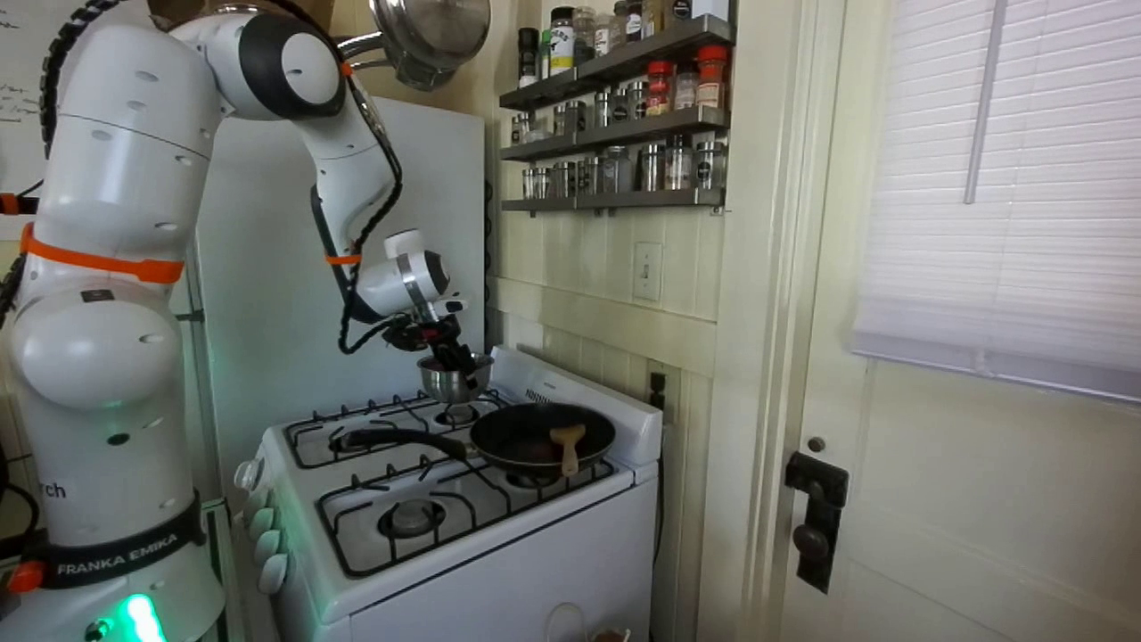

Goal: Move the silver bowl forward, then use the wooden spoon to stir in the pan

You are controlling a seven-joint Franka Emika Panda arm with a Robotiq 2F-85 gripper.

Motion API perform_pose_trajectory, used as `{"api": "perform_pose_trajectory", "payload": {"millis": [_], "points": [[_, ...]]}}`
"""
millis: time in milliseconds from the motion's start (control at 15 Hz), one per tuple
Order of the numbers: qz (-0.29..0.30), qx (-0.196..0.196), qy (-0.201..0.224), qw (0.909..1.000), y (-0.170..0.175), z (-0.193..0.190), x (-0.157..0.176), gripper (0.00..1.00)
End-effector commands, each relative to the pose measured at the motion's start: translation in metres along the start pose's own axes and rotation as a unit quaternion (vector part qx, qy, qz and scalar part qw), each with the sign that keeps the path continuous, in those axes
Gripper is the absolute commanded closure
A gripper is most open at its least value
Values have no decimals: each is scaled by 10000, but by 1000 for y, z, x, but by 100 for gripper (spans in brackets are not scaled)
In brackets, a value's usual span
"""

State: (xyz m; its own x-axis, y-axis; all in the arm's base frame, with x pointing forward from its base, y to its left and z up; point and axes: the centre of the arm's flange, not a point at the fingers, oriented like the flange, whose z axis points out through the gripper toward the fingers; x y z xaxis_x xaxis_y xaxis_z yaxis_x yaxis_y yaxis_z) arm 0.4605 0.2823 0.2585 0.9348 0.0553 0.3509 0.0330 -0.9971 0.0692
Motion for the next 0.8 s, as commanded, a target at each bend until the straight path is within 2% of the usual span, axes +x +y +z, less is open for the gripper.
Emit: {"api": "perform_pose_trajectory", "payload": {"millis": [0, 67, 600, 733], "points": [[-137, 89, 54, 9999, -9, 9, 4, 29], [-143, 93, 75, 9998, -9, 8, 5, 29], [-168, 122, 81, 9998, -8, 5, 10, 93], [-200, 154, 31, 9997, -4, 1, 12, 100]]}}
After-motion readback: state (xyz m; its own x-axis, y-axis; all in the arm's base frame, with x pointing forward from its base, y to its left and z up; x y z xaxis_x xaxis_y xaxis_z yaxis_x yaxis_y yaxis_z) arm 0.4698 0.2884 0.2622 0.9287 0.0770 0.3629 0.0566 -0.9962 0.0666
